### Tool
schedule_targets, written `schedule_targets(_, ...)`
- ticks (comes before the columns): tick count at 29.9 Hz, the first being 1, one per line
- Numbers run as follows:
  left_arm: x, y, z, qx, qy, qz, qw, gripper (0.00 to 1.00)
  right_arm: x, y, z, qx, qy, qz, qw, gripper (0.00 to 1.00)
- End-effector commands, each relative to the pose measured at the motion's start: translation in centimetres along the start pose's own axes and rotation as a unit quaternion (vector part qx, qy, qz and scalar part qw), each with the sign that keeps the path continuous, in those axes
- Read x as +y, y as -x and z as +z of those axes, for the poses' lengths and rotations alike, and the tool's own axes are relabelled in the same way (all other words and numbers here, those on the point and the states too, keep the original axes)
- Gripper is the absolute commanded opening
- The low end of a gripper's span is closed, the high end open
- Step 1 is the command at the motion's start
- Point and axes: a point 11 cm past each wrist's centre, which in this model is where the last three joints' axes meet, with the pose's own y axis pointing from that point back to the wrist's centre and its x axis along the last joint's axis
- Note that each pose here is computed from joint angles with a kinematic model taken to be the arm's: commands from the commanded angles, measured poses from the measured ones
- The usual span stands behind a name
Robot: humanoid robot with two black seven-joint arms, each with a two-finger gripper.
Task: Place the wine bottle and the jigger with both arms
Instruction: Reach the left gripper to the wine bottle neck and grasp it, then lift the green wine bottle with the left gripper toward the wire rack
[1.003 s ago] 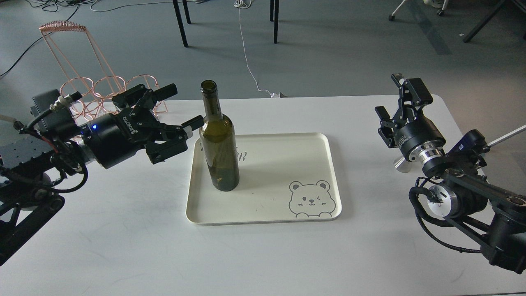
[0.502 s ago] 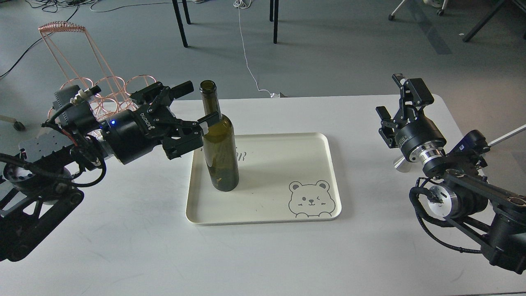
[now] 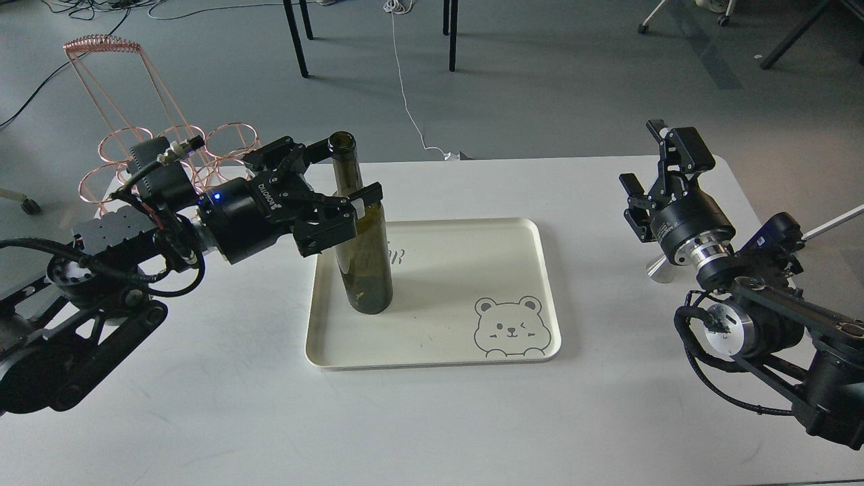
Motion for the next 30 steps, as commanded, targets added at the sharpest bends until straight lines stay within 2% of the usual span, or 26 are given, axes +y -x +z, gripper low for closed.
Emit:
schedule_targets(1, -0.1, 0.1, 0.1, 0.001, 0.001, 0.000, 1.000, 0.94, 0.0, 0.1, 0.0, -0.001, 0.000, 0.000, 1.000, 0.99)
schedule_targets(9, -0.4, 0.1, 0.3, 0.006, 0.004, 0.004, 1.000, 0.61, 0.0, 0.1, 0.1, -0.001, 0.001, 0.000, 1.000, 0.99)
schedule_targets(11, -0.4, 0.1, 0.3, 0.006, 0.005, 0.004, 1.000, 0.48, 0.0, 0.1, 0.1, -0.001, 0.001, 0.000, 1.000, 0.99)
schedule_targets(15, -0.4, 0.0, 0.3, 0.003, 0.005, 0.004, 1.000, 0.28, 0.1, 0.1, 0.1, -0.001, 0.001, 0.000, 1.000, 0.99)
schedule_targets(17, -0.5, -0.2, 0.3, 0.002, 0.005, 0.006, 1.000, 0.22, 0.1, 0.1, 0.2, -0.001, 0.003, 0.000, 1.000, 0.99)
schedule_targets(22, -0.5, -0.5, 0.2, -0.003, 0.006, 0.006, 1.000, 0.14, 0.2, 0.1, 0.2, -0.002, 0.003, 0.000, 1.000, 0.99)
schedule_targets(25, -0.5, -1.6, 0.0, -0.017, 0.007, 0.012, 1.000, 0.13, 0.2, 0.1, 0.2, -0.002, 0.003, 0.000, 1.000, 0.99)
schedule_targets(27, -0.1, -3.4, -0.8, -0.040, 0.002, 0.016, 0.999, 0.13, 0.2, 0.1, 0.2, -0.002, 0.003, 0.000, 1.000, 0.99)
schedule_targets(30, 0.2, -8.1, -2.1, -0.078, -0.004, 0.035, 0.996, 0.13, 0.2, 0.1, 0.2, -0.002, 0.003, 0.000, 1.000, 0.99)
